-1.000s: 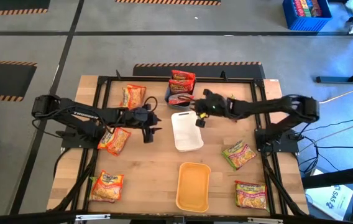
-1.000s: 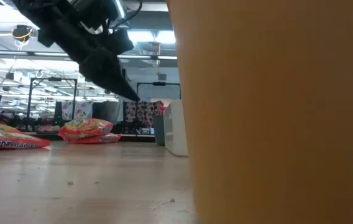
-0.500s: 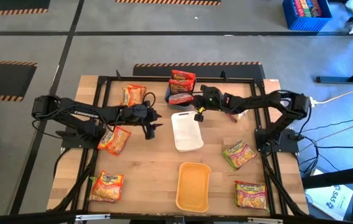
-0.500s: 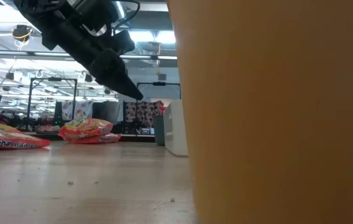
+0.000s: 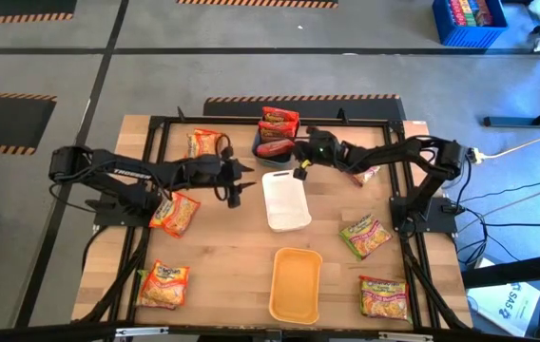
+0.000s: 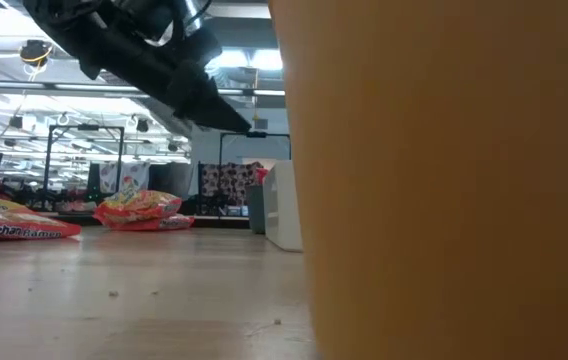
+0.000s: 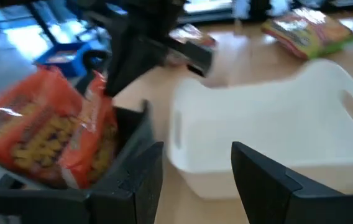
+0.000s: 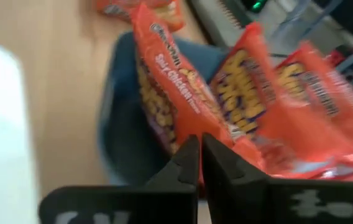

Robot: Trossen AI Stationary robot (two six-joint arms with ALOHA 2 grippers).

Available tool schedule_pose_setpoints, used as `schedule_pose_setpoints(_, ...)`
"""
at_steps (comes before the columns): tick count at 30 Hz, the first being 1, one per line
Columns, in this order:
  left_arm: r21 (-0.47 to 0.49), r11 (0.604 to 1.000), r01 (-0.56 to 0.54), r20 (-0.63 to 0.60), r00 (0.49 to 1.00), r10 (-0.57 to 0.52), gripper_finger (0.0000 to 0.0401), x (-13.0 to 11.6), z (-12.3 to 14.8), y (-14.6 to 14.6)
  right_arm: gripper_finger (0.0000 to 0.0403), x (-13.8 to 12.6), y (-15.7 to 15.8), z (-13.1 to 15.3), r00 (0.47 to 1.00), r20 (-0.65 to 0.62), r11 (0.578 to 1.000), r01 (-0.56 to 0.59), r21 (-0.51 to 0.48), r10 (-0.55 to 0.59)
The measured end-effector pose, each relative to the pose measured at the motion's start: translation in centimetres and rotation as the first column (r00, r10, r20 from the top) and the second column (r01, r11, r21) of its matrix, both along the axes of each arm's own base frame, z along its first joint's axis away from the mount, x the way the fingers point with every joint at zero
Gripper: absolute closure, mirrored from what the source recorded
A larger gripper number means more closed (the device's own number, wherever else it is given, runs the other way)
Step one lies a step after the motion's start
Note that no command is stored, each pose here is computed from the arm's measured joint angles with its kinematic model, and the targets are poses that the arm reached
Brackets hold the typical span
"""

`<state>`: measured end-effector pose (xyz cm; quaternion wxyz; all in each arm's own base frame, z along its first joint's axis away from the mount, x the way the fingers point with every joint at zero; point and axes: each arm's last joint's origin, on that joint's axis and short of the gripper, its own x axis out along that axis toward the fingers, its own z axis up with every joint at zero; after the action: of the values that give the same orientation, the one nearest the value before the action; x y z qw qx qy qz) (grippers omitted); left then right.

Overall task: Sort Maruchan noodles
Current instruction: Put the red noodle pack into the blue bin

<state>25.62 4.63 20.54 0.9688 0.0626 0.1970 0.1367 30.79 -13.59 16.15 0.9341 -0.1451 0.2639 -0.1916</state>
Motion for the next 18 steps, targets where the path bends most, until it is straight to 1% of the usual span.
schedule_pose_setpoints(6,-0.037,0.990,-0.139,0.030,0.990,0.140,0.0221,-0.7,0.1,3.2,0.0400,-0.2,-0.9,0.4,0.999,0.038,1.000,0.026,-0.017,-0.026)
schedule_pose_setpoints(10,-0.085,0.984,-0.159,0.004,0.987,0.160,0.0221,-0.5,-0.7,5.3,0.0400,-0.6,-1.6,0.4,0.998,0.037,0.999,0.050,-0.016,-0.049)
schedule_pose_setpoints(14,-0.138,0.979,-0.152,-0.054,0.988,0.146,0.0221,1.3,-2.0,7.2,0.0400,-0.8,-2.0,0.4,0.998,0.041,0.999,0.040,-0.009,-0.040)
schedule_pose_setpoints(18,-0.156,0.975,-0.158,-0.079,0.986,0.147,0.0221,3.5,-2.5,9.0,0.0400,-0.9,-2.2,0.4,0.998,0.040,0.999,0.043,-0.018,-0.042)
